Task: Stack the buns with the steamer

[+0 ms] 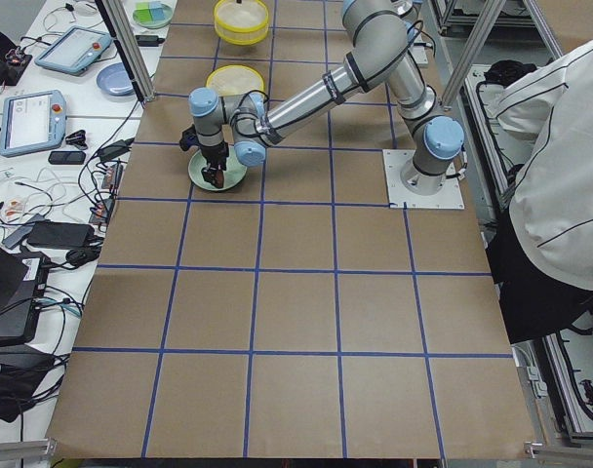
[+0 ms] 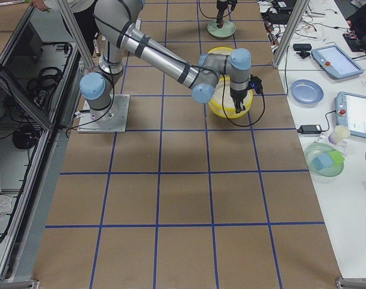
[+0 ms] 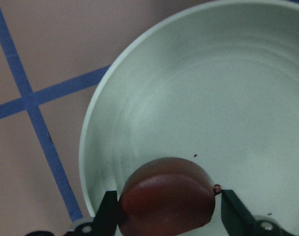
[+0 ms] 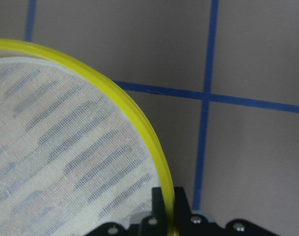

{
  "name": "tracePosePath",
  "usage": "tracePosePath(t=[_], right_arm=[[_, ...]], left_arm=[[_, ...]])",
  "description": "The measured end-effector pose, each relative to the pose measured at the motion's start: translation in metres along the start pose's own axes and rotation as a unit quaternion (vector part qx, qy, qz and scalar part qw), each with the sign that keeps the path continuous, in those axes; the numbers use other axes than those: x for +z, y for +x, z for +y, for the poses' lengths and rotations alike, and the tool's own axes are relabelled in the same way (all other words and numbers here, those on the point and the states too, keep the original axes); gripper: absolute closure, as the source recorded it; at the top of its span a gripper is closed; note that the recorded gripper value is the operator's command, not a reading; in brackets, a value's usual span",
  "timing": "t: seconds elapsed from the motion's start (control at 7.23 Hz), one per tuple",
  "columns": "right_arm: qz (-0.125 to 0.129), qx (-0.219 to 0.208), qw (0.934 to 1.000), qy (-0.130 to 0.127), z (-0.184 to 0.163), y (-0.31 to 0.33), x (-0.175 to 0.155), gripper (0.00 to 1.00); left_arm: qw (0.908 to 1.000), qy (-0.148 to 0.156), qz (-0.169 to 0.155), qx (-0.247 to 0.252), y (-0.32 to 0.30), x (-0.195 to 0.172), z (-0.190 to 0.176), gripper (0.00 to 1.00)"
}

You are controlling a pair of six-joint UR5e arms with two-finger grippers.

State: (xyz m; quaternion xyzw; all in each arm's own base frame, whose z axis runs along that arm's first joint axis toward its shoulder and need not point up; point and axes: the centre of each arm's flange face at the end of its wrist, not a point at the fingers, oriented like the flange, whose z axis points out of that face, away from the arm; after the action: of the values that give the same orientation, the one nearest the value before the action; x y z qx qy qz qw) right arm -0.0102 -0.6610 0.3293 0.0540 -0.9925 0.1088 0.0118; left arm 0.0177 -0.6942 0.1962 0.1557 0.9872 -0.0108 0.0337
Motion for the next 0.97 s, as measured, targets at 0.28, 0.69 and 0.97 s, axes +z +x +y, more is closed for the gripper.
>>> tracePosePath(t=[0.28, 0.69, 0.97], right_arm=[[0.0, 0.058, 0.9981, 0.018, -0.012, -0.133, -0.024, 1.0], [0.014, 0.119, 0.9927, 0.011, -0.001, -0.24, -0.02, 1.0], [0.026, 0.137, 0.9902, -0.009, 0.003, -0.258, 0.009, 1.0]], left_arm=[[0.9999, 0.005, -0.004, -0.01, -0.001, -0.008, 0.0, 1.0], [0.9966, 0.034, -0.013, -0.074, -0.001, -0.055, -0.001, 1.0], [0.9891, 0.055, 0.009, -0.136, 0.012, -0.093, 0.002, 1.0]])
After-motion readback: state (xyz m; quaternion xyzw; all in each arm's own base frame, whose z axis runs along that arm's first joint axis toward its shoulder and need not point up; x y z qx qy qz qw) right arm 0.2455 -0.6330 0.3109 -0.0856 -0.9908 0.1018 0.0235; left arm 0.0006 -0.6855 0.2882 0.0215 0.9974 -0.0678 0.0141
